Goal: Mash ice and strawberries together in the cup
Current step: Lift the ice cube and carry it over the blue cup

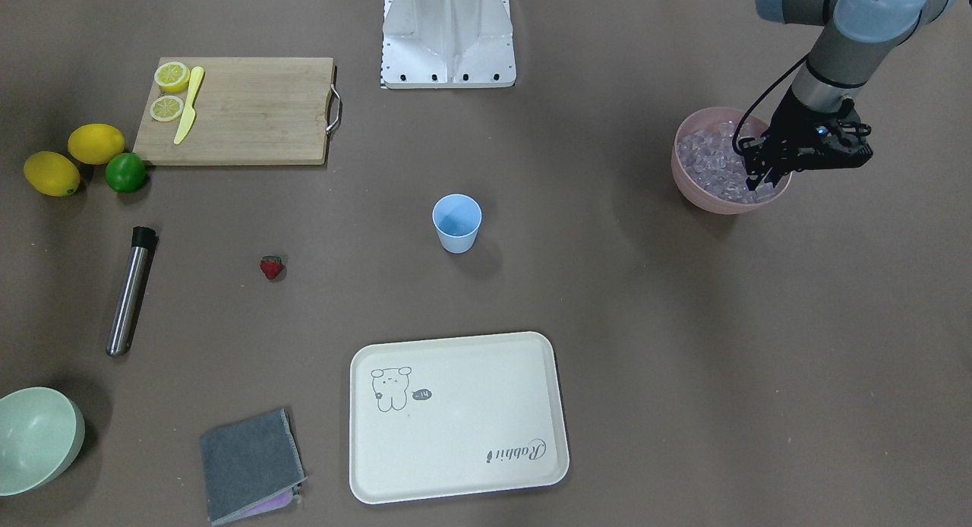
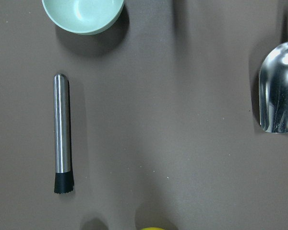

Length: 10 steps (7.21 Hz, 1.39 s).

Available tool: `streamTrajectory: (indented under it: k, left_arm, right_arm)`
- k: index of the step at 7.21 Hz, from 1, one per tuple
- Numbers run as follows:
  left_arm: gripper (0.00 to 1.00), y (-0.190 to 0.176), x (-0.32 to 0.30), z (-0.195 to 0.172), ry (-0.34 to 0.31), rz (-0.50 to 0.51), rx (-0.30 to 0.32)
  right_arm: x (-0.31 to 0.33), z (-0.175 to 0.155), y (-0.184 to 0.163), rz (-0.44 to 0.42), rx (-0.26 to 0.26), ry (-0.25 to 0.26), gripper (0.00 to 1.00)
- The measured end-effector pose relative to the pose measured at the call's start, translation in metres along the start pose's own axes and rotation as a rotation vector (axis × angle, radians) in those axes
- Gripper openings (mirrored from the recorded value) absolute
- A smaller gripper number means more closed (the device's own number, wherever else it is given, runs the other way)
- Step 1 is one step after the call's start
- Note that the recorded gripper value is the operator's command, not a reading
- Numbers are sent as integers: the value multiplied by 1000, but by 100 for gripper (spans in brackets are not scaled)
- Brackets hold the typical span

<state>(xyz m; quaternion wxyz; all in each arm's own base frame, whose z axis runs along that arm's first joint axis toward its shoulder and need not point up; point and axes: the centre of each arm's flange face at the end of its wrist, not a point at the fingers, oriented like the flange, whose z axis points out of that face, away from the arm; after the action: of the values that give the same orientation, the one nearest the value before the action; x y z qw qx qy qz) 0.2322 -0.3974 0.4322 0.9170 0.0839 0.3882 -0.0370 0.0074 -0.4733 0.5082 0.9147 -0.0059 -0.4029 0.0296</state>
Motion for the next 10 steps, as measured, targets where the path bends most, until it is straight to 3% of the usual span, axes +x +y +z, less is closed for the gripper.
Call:
streamTrajectory:
  k: [2, 4, 7, 10]
  left_arm:
    - [0, -1, 35, -45, 83, 47, 72]
    - [0, -23, 115, -62, 192, 120, 152]
    - [0, -30, 279, -30, 281, 179, 223]
    - [0, 15, 374, -5, 307, 223, 256]
  right_arm:
    - [-1, 0, -1, -1, 1, -1, 100]
    - [-1, -1, -1, -2, 2, -1, 100]
    - [0, -1, -2, -14, 13, 6, 100]
    - [1, 1, -4, -13, 12, 7, 100]
